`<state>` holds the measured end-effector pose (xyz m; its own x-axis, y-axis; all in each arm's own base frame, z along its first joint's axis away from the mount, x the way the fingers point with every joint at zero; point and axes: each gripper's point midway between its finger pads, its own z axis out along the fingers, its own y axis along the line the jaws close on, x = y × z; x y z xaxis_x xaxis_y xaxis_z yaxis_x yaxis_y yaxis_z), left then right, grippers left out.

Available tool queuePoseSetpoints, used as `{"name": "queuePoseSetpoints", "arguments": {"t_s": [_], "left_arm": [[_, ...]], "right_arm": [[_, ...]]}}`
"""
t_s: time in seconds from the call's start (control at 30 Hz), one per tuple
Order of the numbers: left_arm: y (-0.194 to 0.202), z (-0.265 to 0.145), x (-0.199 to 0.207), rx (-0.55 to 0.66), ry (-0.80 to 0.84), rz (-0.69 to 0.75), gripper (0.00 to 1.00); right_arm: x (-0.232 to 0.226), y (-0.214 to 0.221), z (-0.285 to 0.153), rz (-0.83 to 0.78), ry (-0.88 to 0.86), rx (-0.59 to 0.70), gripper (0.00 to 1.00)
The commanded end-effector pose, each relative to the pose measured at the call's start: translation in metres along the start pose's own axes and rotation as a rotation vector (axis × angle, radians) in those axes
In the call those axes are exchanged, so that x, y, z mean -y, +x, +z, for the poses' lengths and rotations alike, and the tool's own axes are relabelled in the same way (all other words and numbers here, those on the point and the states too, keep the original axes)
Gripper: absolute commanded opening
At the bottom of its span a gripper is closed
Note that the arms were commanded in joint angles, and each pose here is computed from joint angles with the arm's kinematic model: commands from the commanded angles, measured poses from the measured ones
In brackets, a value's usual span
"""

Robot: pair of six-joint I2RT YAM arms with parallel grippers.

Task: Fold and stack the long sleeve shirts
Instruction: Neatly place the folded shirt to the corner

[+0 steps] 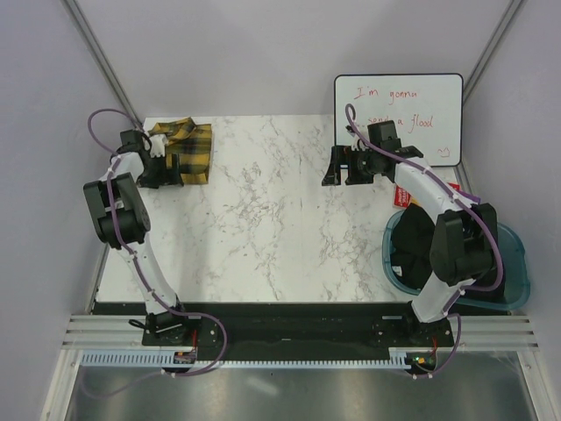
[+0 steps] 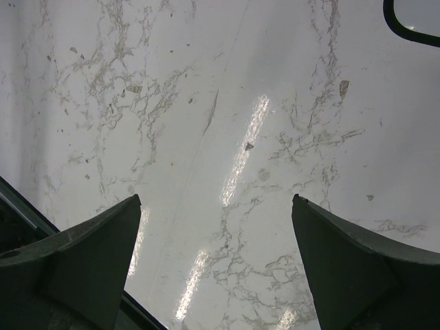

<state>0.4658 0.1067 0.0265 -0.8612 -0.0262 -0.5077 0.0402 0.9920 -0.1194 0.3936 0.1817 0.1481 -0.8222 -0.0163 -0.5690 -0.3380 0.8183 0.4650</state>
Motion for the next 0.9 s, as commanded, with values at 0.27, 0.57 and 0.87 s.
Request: {"name": "queuePoseSetpoints", "arguments": {"t_s": [0.27, 0.57, 0.87], "left_arm": [[-0.068, -0.07, 0.05, 0.154, 0.103, 0.045, 0.99], [-0.075, -0.216, 0.156, 0.344, 0.182, 0.222, 0.99], [0.018, -0.203, 0.215, 0.217, 0.242, 0.306, 0.99]], "right_arm": [[-0.017, -0.053, -0.037, -0.115, 0.017, 0.149, 0.98], [-0.004, -0.067, -0.097, -0.216, 0.144, 0.279, 0.98], [0.014, 0.007, -0.096, -0.211, 0.185, 0.208, 0.98]]}}
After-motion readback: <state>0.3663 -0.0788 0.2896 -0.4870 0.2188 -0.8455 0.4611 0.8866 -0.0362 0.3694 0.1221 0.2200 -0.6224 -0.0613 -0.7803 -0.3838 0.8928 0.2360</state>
